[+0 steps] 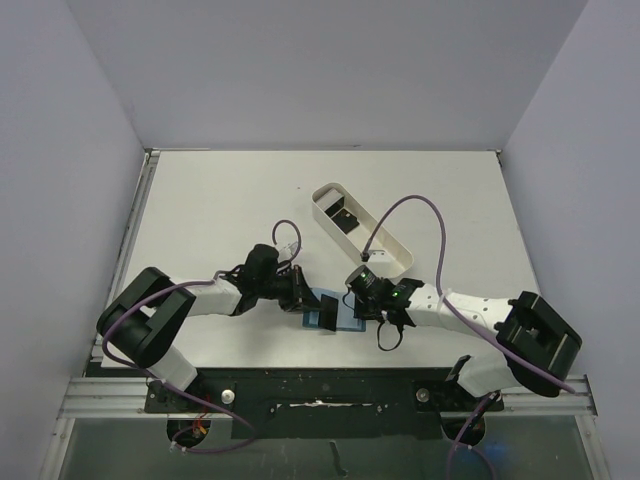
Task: Put the credit cards into the card holder
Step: Insert the credit card into the card holder.
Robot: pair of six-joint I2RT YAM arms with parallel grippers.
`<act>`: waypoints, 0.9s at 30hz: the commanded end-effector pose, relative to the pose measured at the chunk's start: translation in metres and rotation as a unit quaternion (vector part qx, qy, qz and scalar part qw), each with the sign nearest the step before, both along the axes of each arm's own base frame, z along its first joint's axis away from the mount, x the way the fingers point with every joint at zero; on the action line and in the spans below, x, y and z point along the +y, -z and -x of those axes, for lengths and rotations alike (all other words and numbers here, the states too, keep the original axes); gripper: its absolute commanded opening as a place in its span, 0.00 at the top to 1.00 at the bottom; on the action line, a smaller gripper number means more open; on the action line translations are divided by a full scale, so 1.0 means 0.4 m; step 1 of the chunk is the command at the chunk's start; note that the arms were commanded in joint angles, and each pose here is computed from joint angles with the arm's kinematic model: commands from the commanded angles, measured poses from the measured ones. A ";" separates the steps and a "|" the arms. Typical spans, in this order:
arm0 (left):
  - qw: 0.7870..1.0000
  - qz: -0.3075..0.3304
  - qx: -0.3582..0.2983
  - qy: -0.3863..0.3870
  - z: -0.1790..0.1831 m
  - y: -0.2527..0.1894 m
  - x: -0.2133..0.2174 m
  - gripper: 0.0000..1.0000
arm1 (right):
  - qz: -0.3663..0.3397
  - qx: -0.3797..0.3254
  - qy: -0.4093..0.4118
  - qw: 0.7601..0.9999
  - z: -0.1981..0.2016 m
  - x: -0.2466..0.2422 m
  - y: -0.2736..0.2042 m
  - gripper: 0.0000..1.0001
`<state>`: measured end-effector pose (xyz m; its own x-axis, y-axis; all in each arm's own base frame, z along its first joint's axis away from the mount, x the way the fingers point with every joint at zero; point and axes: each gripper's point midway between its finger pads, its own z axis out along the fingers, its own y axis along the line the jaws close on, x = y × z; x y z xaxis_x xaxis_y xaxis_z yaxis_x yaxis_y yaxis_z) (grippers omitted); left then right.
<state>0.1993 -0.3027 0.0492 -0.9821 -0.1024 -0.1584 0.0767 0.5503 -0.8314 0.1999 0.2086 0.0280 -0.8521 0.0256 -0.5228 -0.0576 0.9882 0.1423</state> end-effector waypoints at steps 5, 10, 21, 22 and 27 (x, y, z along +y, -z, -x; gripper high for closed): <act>0.999 0.034 -0.033 0.010 -0.025 -0.045 -0.032 1.00 | -0.017 -0.024 0.011 1.000 -0.029 0.021 -0.021 0.81; 0.999 0.021 -0.027 0.007 -0.028 -0.009 -0.028 1.00 | -0.016 -0.023 0.011 1.000 -0.028 0.020 -0.020 0.82; 0.999 -0.002 -0.027 -0.021 -0.044 0.028 -0.015 1.00 | -0.018 -0.021 0.015 1.000 -0.020 0.014 -0.012 0.84; 0.999 -0.004 -0.027 -0.026 -0.047 0.028 -0.013 1.00 | -0.019 -0.020 0.015 1.000 -0.019 0.013 -0.013 0.84; 0.999 -0.015 -0.026 -0.035 -0.046 0.027 -0.001 1.00 | -0.020 -0.022 0.017 0.999 -0.018 0.010 -0.014 0.85</act>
